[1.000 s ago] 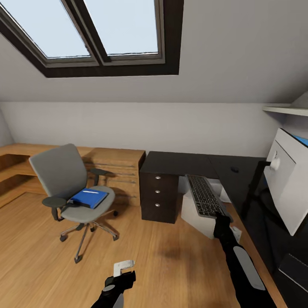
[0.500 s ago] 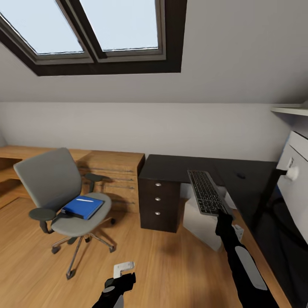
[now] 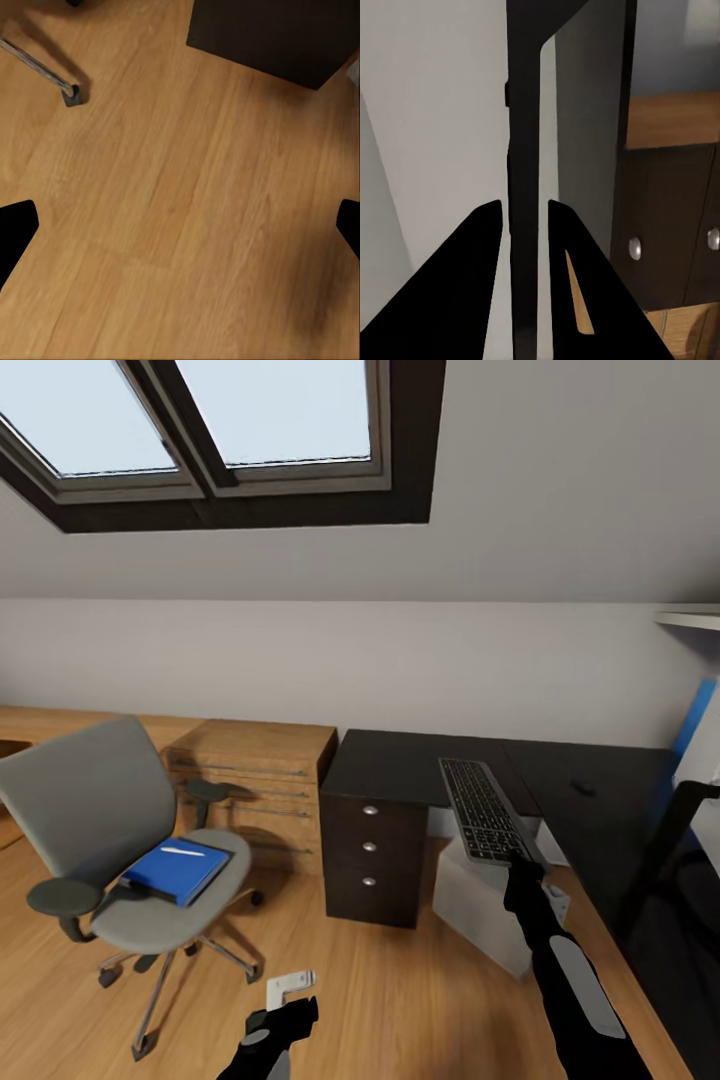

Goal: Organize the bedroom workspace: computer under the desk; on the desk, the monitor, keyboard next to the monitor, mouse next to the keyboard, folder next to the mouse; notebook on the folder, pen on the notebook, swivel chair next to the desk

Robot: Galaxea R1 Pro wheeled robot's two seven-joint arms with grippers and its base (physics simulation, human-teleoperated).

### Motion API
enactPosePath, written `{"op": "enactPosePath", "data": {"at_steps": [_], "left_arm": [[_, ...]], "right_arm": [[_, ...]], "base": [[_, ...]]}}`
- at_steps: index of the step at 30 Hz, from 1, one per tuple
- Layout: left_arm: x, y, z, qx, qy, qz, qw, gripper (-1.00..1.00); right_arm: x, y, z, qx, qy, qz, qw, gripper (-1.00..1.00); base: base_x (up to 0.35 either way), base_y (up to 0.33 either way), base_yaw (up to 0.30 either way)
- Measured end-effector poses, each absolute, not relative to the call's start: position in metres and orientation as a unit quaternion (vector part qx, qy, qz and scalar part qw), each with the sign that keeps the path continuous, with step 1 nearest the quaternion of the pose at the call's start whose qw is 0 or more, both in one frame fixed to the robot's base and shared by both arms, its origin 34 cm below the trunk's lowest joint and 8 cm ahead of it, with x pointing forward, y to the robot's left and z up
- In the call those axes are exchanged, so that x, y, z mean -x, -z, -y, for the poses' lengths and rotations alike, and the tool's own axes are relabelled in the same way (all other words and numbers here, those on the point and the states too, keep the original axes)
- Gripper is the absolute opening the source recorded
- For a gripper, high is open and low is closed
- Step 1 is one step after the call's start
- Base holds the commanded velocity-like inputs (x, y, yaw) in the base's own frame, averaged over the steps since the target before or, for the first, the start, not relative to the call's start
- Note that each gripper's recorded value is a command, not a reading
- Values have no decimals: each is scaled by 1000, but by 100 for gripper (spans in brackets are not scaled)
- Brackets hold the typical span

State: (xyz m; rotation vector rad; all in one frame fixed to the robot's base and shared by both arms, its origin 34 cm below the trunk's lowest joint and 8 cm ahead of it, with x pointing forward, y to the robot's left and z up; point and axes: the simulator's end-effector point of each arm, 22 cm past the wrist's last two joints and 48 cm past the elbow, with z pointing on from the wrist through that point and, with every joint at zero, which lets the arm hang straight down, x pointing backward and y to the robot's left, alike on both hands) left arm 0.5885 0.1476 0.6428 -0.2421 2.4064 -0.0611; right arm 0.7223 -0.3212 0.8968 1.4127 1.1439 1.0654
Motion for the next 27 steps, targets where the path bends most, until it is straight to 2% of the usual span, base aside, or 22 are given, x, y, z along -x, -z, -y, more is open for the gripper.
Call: {"op": "enactPosePath", "data": {"at_steps": [6,10,15,27], "left_arm": [[-606,-661,-149,105,26,-905,412,100],[-646,-735,-116,82,63,-871,480,100],[-634,-783,-98,69,97,-874,471,100],[-611,-752,-106,71,95,-893,434,100]], "right_arm": [[-722,-896,321,-583,-439,-473,494,-100],[-721,-885,320,-590,-434,-476,487,-100],[-720,-884,320,-590,-433,-477,487,-100],[-720,-885,321,-589,-434,-476,489,-100]], "base": [[329,0,0],[330,0,0],[330,0,0],[330,0,0]]}}
